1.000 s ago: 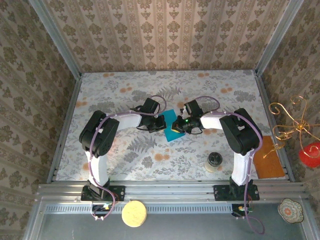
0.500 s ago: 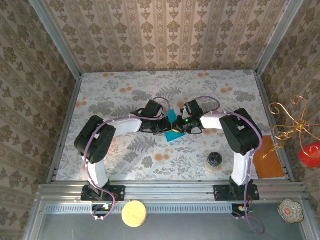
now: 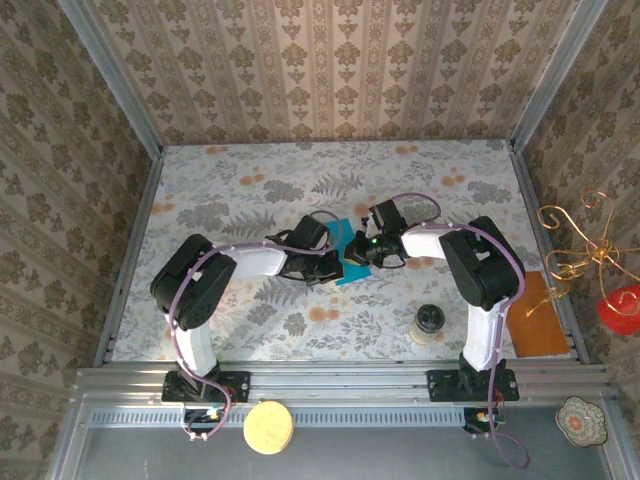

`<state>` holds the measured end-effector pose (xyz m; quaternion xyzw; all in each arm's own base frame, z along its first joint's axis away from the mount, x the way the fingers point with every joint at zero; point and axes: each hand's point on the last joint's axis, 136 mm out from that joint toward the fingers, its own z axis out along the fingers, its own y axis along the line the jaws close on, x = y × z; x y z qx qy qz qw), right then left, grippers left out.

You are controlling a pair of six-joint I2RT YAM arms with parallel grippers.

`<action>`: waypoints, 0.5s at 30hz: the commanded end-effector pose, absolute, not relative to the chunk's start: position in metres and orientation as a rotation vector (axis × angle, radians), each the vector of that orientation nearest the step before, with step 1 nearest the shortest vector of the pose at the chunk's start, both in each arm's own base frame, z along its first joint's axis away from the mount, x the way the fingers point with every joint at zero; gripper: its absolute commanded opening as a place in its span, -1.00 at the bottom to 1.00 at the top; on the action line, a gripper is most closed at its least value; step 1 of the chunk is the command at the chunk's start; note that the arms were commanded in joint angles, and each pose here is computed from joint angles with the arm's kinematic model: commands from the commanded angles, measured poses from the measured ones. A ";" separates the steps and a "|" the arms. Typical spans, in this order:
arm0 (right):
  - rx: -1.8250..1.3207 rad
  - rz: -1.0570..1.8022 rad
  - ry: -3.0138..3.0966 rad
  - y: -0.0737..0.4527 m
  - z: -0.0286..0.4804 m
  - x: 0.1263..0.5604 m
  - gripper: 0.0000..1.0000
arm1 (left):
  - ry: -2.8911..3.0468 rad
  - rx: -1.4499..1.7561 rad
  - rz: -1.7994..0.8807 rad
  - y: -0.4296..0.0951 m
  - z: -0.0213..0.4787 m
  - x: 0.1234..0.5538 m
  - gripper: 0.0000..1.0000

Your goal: Fold a paper plane with a square sheet of paper (pick it up from the middle)

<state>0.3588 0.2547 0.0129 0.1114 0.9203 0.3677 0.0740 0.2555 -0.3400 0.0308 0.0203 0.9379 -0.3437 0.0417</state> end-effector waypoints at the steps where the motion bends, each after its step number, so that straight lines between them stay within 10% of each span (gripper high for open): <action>1: 0.514 0.872 2.934 0.222 -0.044 0.331 -0.90 | 2.826 0.070 -1.107 -0.346 0.049 0.260 -1.00; 15: 0.526 0.875 2.936 0.222 -0.046 0.329 -0.90 | 2.853 0.108 -1.039 -0.353 0.035 0.272 -1.00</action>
